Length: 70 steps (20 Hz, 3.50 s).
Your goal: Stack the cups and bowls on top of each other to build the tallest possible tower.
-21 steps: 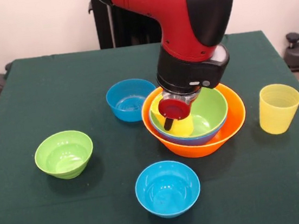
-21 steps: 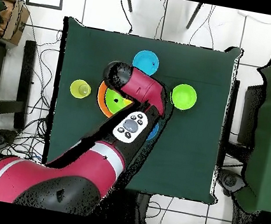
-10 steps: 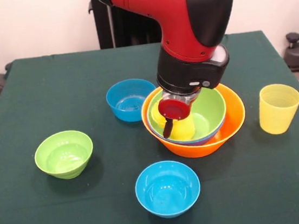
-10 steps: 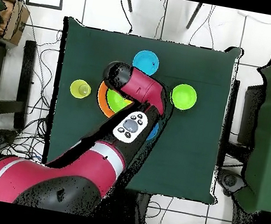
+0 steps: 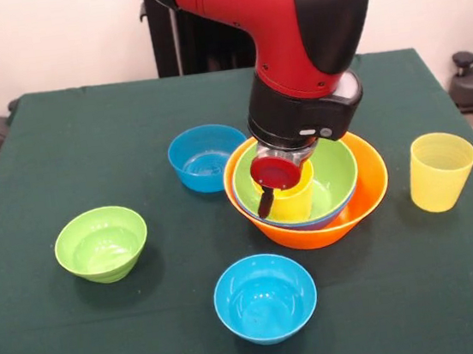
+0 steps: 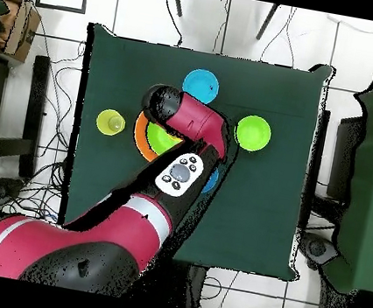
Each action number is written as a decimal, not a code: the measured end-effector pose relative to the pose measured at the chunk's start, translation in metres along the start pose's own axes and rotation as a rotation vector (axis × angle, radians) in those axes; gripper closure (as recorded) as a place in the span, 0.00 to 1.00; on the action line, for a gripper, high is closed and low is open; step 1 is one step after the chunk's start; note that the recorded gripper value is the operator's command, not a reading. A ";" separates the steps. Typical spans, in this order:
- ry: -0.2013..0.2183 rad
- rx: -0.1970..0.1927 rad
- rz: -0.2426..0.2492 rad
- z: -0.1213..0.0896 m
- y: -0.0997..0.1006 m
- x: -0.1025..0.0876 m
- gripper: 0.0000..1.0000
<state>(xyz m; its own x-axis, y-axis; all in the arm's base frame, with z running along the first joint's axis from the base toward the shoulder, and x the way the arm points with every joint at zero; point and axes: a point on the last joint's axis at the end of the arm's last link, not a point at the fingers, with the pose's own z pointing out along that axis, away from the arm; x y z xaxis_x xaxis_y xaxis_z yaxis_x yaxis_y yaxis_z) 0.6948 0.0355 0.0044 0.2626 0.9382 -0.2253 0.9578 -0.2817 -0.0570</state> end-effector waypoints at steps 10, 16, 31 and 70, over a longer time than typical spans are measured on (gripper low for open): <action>0.007 0.009 0.001 -0.011 0.000 0.001 0.00; 0.041 0.073 0.017 -0.060 -0.001 -0.006 0.00; 0.084 0.066 0.061 -0.178 0.006 -0.046 0.00; -0.206 0.047 -0.096 0.001 -0.001 -0.197 0.00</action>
<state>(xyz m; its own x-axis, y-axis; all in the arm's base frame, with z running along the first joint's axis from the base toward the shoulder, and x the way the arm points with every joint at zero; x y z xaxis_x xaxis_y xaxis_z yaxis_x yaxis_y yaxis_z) 0.6421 -0.1494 0.0483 0.1367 0.9019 -0.4098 0.9694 -0.2069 -0.1320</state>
